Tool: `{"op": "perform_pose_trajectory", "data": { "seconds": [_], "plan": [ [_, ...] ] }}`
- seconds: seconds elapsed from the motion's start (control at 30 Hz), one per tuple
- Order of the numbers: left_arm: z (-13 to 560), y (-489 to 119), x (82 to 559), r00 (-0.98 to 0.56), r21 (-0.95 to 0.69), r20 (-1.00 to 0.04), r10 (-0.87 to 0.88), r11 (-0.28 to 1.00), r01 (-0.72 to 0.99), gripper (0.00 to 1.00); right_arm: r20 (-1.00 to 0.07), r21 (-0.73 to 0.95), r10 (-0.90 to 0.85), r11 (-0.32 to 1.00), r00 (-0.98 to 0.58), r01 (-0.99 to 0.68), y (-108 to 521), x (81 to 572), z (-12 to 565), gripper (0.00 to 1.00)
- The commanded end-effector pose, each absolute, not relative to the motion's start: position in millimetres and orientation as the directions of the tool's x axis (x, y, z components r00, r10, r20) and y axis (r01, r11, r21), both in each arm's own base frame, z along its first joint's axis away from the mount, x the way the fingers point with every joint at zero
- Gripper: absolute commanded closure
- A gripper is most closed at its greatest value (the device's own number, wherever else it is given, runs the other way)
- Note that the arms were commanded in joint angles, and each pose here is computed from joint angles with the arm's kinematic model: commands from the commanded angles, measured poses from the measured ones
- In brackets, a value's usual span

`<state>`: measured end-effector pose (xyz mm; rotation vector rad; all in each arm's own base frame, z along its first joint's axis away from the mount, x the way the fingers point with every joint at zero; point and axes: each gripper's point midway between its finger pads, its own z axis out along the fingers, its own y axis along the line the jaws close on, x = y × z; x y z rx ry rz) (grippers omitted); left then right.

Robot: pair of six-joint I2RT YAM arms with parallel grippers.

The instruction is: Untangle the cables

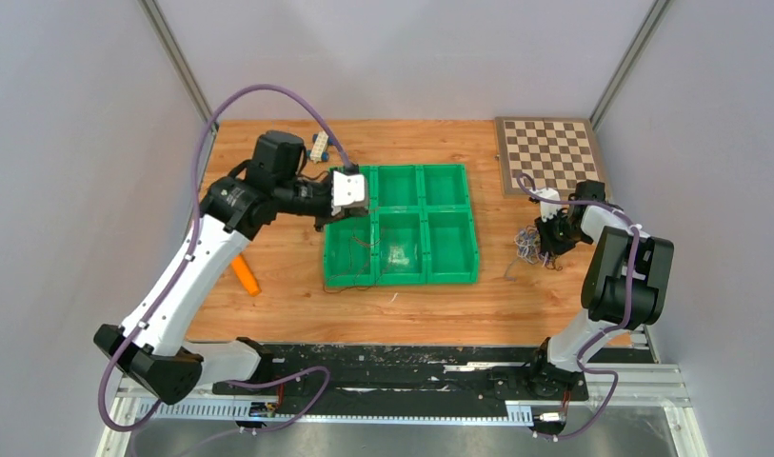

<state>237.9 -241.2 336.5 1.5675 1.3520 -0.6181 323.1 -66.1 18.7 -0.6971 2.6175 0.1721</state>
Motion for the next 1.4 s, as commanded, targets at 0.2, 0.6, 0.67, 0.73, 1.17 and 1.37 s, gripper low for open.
{"op": "perform_pose_trajectory", "data": {
  "seconds": [0.2, 0.6, 0.67, 0.73, 1.17, 1.37],
  "plan": [
    [185.3, -218.4, 253.2, -0.068, 0.124, -0.753, 0.654, 0.243, 0.962, 0.99, -0.431, 0.064, -0.429, 0.863, -0.794, -0.501, -56.9, 319.9, 20.6, 0.98],
    [100.8, -235.2, 255.7, -0.382, -0.173, -0.699, 0.605, 0.374, 0.911, 0.09, -0.420, 0.071, -0.425, 0.865, -0.802, -0.496, -56.1, 314.5, 19.4, 0.98],
    [91.0, -235.2, 265.5, -0.415, -0.171, -0.689, 0.594, 0.423, 0.890, 0.06, -0.418, 0.070, -0.426, 0.865, -0.802, -0.496, -56.4, 313.9, 19.8, 0.98],
    [80.4, -232.8, 273.9, -0.447, -0.162, -0.669, 0.594, 0.470, 0.868, 0.06, -0.416, 0.067, -0.426, 0.867, -0.803, -0.494, -57.5, 313.5, 20.1, 0.98],
    [188.7, -219.8, 267.9, -0.406, -0.224, -0.804, 0.433, 0.413, 0.883, 1.00, -0.414, 0.028, -0.451, 0.862, -0.791, -0.507, -66.1, 314.3, 26.1, 0.98],
    [300.6, -179.8, 309.7, -0.229, -0.029, -0.919, 0.320, 0.524, 0.851, 1.00, -0.421, 0.040, -0.443, 0.863, -0.791, -0.504, -64.1, 314.0, 26.9, 0.98]
  ]
}}
